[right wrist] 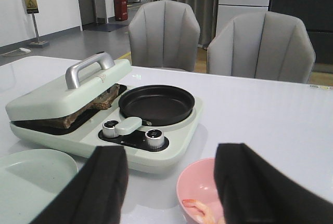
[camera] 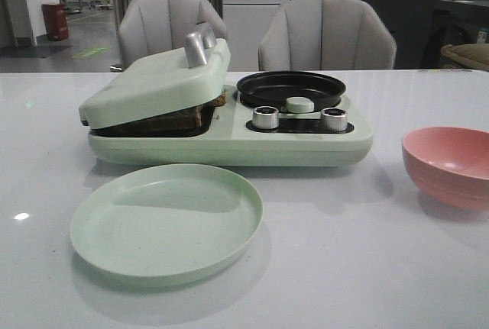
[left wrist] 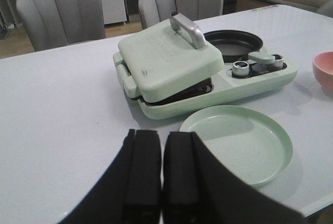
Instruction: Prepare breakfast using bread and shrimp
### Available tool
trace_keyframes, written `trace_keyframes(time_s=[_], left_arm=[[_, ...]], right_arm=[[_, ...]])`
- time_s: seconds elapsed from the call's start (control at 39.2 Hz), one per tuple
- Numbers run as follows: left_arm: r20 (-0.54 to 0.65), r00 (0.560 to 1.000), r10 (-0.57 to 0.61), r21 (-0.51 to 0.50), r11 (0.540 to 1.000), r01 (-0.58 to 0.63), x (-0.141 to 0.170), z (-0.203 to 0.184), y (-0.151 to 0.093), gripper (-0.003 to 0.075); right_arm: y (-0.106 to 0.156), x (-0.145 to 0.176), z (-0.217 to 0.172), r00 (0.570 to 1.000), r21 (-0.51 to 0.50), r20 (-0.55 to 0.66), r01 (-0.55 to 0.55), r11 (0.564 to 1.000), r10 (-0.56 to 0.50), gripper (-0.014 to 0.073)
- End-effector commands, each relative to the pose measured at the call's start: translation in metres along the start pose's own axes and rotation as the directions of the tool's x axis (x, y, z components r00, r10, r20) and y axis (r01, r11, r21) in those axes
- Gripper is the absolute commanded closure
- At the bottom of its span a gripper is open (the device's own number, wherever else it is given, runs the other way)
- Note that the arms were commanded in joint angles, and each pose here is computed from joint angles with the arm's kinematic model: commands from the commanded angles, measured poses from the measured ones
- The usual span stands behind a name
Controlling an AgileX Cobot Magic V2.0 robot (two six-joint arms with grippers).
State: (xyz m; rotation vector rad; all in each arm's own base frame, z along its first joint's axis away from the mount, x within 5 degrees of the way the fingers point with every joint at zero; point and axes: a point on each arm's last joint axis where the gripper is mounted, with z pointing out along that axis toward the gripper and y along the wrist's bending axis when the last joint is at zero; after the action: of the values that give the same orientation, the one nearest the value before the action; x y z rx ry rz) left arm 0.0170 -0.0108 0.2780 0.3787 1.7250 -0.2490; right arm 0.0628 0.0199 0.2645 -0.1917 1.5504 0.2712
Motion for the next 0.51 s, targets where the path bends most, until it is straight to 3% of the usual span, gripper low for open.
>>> trace_keyframes(time_s=[0.0,0.48], left_arm=[[0.123,0.992,-0.027,0.003,1.000,0.027,-0.0164,-0.0019,0.0006,0.0604],[0.116,0.993,-0.030,0.004,1.000,0.030,-0.0130,0.0008,0.0005,0.0604]], right_arm=[[-0.0012,-0.0153,-0.0005,0.996,0.017,0.094,0.000,1.000,-0.001,0.0116],[-0.0013,-0.0159,-0.0006,0.995,0.019,0.101,0.000,1.000,-0.002,0.0116]])
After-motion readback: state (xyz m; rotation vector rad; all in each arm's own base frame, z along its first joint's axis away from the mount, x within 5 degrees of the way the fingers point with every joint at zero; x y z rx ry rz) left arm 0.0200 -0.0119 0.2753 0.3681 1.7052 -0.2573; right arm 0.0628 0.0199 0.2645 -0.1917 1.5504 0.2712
